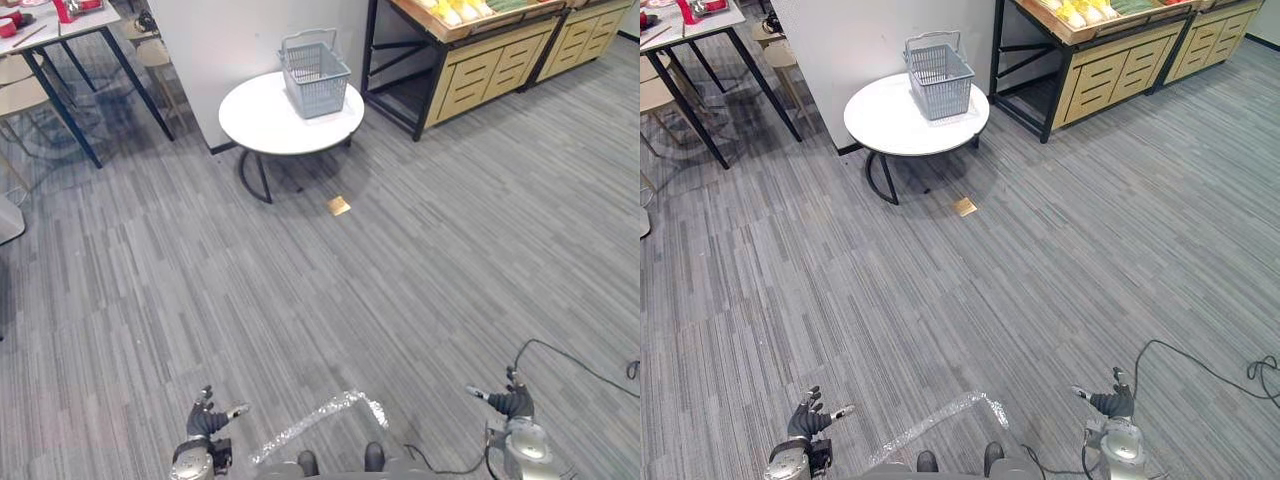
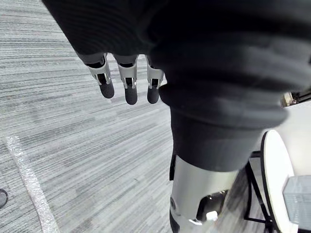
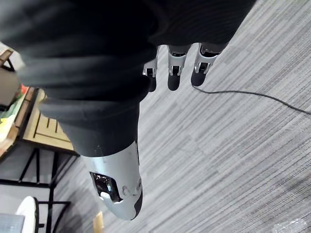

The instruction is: Pick vegetable in the basket

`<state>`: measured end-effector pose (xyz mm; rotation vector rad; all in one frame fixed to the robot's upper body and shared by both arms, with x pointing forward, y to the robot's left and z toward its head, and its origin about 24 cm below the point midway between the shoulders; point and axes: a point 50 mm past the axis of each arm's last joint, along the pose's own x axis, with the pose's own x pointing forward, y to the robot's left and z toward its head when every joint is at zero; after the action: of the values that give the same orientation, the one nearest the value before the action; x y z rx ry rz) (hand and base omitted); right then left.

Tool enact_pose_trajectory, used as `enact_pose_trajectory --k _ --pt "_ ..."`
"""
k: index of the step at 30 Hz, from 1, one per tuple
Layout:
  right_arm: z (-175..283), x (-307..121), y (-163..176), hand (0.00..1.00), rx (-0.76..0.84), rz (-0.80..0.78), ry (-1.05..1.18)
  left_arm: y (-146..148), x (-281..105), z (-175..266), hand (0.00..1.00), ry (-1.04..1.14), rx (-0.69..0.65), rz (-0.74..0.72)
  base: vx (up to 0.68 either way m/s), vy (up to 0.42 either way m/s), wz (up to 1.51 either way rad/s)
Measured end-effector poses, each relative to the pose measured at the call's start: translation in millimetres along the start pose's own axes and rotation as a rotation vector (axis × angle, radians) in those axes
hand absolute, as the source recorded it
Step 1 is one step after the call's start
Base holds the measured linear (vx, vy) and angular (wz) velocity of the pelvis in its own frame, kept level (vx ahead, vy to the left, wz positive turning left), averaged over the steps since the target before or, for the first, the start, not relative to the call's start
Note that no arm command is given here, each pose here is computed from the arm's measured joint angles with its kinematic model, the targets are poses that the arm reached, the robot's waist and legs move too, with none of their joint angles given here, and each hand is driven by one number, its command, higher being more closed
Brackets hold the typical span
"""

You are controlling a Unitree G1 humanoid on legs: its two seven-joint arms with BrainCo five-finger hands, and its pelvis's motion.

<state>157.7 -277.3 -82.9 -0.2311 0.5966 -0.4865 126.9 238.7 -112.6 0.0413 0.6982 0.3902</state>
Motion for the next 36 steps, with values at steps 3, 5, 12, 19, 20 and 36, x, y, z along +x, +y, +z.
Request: enact_pose_trajectory --k 3,5,12,19,20,36 --pt "6 3 2 0.0 -0.001 0.001 -0.018 1 -1 5 0.0 -0.027 -0.01 0.003 0.03 0.022 -0.08" --pt "11 5 4 0.0 0.003 0.004 -0.031 1 -1 11 0.0 -0.053 -0.017 0.011 0.06 0.034 -0.19" --pt "11 0 20 0.0 0.023 0.029 -0.026 -3 2 27 0.0 -0.115 -0.005 0.01 0.18 0.082 0.06" --pt "31 4 20 0.0 0.01 0.035 -0.102 -19 10 45 0.0 -0.16 -0.002 -0.019 0.49 0.003 0.27" --pt "32 3 22 0.0 0.004 0.045 -0.111 -17 10 44 0.0 -0.157 0.0 -0.014 0.72 -0.109 0.39" --pt "62 -4 32 0.0 0.057 0.063 -0.254 -43 -1 20 0.0 -0.074 -0.07 -0.057 0.65 -0.062 -0.14"
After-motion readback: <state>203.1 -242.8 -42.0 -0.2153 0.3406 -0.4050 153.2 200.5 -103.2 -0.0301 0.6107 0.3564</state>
